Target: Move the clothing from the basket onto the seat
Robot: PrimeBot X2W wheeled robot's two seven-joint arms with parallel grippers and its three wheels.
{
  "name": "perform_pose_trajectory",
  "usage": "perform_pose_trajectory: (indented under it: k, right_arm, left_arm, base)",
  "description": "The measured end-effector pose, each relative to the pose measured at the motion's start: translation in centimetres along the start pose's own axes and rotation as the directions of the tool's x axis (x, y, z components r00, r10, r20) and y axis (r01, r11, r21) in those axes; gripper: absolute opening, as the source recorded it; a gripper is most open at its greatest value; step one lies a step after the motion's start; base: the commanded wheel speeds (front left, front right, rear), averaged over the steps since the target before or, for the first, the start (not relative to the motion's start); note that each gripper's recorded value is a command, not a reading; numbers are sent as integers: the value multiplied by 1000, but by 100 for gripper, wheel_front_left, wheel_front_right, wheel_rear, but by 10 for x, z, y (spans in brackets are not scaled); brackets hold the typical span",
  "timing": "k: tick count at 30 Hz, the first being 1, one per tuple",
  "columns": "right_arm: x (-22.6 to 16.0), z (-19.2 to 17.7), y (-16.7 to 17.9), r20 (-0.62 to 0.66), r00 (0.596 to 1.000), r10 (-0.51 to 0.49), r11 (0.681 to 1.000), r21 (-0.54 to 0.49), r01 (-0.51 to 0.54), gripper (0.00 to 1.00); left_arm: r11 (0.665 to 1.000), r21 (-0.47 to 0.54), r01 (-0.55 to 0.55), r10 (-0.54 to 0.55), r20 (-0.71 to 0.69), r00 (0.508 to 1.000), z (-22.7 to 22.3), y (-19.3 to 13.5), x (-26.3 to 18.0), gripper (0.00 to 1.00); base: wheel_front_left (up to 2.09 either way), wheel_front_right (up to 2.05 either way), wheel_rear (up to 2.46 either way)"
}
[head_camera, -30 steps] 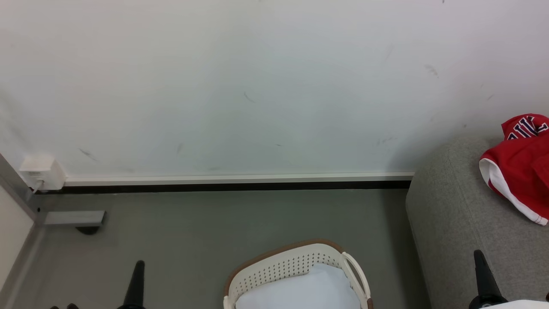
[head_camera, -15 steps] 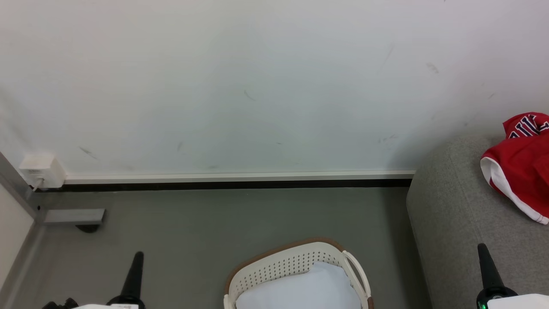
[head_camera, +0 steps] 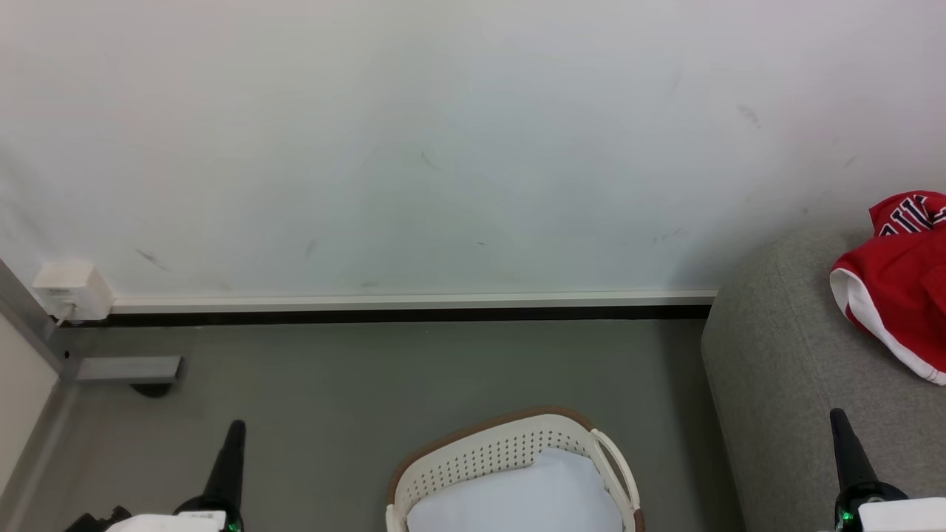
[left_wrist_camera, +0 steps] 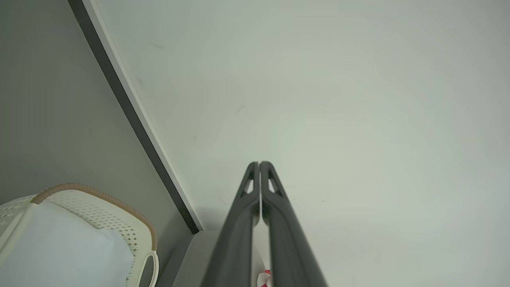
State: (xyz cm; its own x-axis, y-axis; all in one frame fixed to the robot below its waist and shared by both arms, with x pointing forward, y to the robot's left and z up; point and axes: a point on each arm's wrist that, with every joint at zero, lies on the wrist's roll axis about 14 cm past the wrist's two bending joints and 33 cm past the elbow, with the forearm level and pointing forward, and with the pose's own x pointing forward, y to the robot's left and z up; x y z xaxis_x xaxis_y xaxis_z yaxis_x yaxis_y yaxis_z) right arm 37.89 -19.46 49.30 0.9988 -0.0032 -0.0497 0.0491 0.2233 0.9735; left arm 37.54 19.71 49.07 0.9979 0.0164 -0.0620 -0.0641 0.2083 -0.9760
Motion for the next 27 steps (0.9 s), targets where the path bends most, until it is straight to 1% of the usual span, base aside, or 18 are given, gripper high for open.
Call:
perform_pose_trajectory:
  k: [13, 27]
  right_arm:
    - [3, 3, 3, 0, 1000, 12, 995, 104, -12, 0]
    - [7, 6, 9, 4, 999, 34, 980, 196, -34, 0]
  left_arm:
    - [996, -89, 21, -21, -6, 1000, 1, -6, 5, 0]
    - [981, -188, 44, -46, -6, 999, 4, -12, 10, 0]
  base:
    - [0, 0, 0]
    - [0, 0, 0]
